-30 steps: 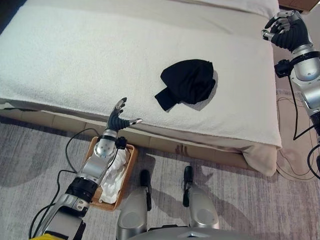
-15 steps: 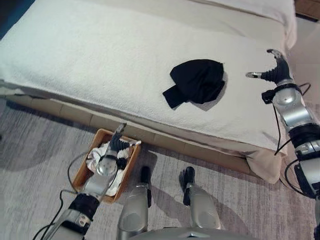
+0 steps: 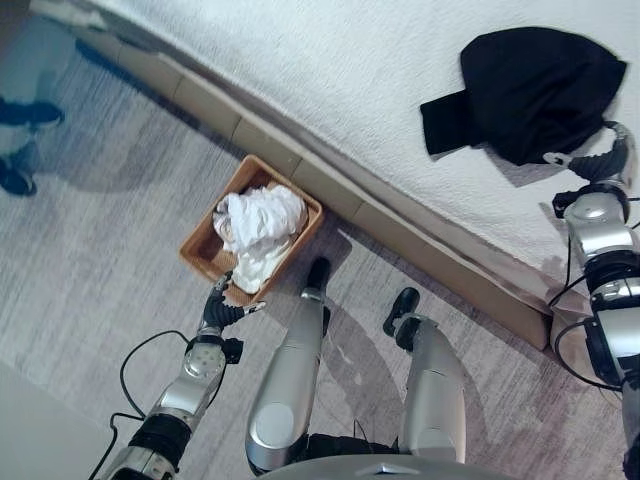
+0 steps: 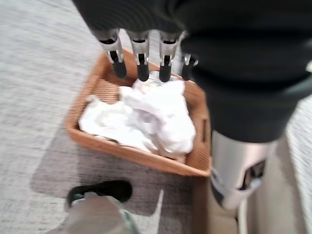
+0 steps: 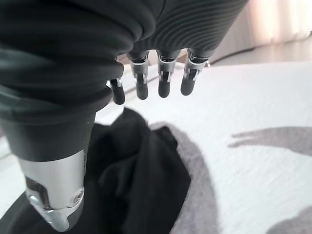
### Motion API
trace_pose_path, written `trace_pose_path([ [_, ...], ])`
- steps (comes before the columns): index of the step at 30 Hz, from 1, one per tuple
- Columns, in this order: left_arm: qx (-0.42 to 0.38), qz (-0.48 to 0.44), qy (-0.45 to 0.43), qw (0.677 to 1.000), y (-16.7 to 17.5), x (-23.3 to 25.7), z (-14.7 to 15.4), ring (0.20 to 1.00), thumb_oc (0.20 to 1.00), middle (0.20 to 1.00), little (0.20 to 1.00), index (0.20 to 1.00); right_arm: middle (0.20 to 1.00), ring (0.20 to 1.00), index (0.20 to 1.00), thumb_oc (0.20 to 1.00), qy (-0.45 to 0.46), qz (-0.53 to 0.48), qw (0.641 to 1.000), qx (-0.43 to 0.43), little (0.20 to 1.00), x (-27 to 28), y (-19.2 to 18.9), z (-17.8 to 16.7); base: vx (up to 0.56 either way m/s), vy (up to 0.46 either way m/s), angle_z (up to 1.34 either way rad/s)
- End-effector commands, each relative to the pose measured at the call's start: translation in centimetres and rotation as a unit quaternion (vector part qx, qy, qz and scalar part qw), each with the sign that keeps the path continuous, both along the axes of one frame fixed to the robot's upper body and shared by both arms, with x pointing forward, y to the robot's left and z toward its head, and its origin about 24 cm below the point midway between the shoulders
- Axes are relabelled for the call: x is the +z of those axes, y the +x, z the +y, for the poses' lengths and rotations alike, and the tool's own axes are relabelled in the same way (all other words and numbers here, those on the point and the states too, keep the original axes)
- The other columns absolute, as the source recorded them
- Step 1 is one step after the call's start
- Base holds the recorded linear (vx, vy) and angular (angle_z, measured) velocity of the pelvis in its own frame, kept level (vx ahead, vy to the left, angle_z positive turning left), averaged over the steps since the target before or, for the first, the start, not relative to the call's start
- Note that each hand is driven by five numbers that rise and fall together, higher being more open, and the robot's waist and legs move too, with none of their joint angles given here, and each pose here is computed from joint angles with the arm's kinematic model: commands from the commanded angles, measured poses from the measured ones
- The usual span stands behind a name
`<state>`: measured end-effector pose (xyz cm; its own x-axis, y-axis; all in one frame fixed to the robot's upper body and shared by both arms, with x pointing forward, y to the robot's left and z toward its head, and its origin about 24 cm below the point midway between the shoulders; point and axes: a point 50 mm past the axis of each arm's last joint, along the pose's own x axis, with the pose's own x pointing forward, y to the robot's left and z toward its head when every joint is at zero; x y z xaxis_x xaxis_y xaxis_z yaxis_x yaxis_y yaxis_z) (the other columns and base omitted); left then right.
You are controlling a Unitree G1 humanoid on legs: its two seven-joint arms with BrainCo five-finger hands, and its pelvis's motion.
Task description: Pick up clothes into the bucket
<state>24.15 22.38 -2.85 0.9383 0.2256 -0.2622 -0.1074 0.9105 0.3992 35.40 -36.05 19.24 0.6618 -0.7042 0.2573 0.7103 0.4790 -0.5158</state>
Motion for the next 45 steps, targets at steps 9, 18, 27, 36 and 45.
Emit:
trace_pose_path([
  [9,-0.011,-0.052,-0.009,0.999,0.6,1.4,-1.5,1.000,1.000,1.000,1.000,1.000,1.000,1.000,1.000,1.000,-0.012,-0.074,0.989,-0.124,1.000,5.8,-3.1,-5.0,-0.01,-0.019,0.27],
  [18,-0.038,-0.074,-0.020,0.996,1.2,2.2,-2.9,1.000,1.000,1.000,1.000,1.000,0.200,0.200,0.200,0.200,-0.025,-0.092,0.986,-0.134,0.200,8.4,-3.3,-5.2,0.00,-0.022,0.07],
  [27,-0.049,-0.092,-0.023,0.994,2.2,3.1,-3.6,1.000,1.000,1.000,1.000,1.000,0.200,0.200,0.200,0.200,-0.057,-0.084,0.991,-0.088,0.200,9.1,-1.7,-3.2,0.00,0.000,0.01],
  [36,-0.057,-0.116,-0.020,0.991,3.3,4.4,-3.2,1.000,1.000,1.000,1.000,1.000,0.200,0.200,0.200,0.200,-0.109,-0.088,0.990,0.007,0.200,10.9,0.6,0.8,-0.03,0.057,-0.24],
  [45,-0.057,-0.147,-0.025,0.987,4.3,6.2,-2.3,1.000,1.000,1.000,1.000,1.000,0.200,0.200,0.200,0.200,-0.160,-0.141,0.970,0.119,0.200,13.5,1.7,5.6,-0.04,0.079,-0.48],
])
